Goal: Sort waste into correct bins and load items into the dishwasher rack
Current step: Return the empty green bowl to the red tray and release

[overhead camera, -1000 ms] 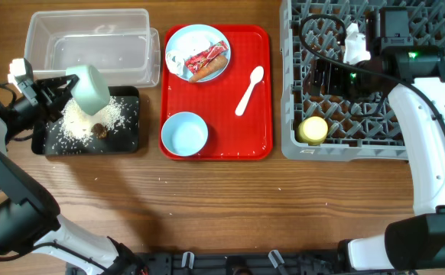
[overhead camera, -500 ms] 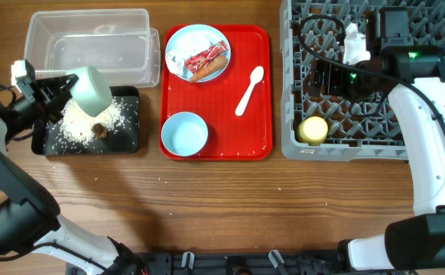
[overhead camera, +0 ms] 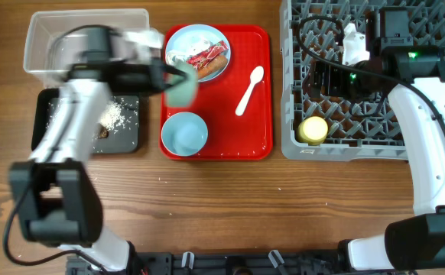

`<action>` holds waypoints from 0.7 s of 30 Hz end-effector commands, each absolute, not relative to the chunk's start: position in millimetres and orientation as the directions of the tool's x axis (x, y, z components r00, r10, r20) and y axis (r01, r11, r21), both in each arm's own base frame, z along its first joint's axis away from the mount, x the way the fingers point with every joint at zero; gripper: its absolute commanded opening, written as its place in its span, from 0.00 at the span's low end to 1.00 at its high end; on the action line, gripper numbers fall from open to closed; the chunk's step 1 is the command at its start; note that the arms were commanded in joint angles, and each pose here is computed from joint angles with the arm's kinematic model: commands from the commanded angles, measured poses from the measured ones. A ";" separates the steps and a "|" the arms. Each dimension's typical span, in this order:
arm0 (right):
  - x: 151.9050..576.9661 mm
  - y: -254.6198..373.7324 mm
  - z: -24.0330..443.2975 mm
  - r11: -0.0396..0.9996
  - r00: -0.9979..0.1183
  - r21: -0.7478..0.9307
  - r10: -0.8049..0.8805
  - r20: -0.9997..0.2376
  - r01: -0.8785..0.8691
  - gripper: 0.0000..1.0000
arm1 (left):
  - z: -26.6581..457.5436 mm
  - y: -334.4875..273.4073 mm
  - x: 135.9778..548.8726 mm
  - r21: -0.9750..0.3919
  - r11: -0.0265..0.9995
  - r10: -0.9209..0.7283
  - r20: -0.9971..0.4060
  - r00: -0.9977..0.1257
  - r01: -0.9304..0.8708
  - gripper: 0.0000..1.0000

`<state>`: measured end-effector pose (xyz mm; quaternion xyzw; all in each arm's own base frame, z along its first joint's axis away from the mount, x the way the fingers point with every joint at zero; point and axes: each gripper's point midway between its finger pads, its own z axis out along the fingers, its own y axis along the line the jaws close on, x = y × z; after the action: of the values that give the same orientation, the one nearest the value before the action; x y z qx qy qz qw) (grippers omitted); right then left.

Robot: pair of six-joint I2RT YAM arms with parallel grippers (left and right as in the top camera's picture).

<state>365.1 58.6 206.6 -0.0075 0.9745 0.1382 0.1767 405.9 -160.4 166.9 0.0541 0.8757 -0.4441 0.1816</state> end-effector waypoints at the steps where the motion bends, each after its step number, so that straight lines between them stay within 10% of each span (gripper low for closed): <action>1: 365.1 61.6 212.7 0.959 -0.933 0.269 0.014 -0.361 -0.090 0.99 | 129.6 -191.5 404.5 -0.403 0.870 0.078 -0.459 -0.885 0.285 0.04; 9: 363.4 61.6 212.1 0.959 -0.935 0.270 0.014 -0.354 -0.087 0.99 | 93.9 -240.2 377.8 0.074 0.930 0.347 -0.496 -0.796 0.360 0.04; 21: 364.8 65.4 213.9 0.952 -0.932 0.290 0.014 -0.361 -0.098 0.99 | 75.7 -254.3 384.4 0.072 0.926 0.354 -0.503 -0.789 0.370 0.22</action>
<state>361.3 59.7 205.5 -0.0071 0.9755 0.1417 0.1684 381.2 -256.2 70.7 0.1964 0.9471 -0.0222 0.2530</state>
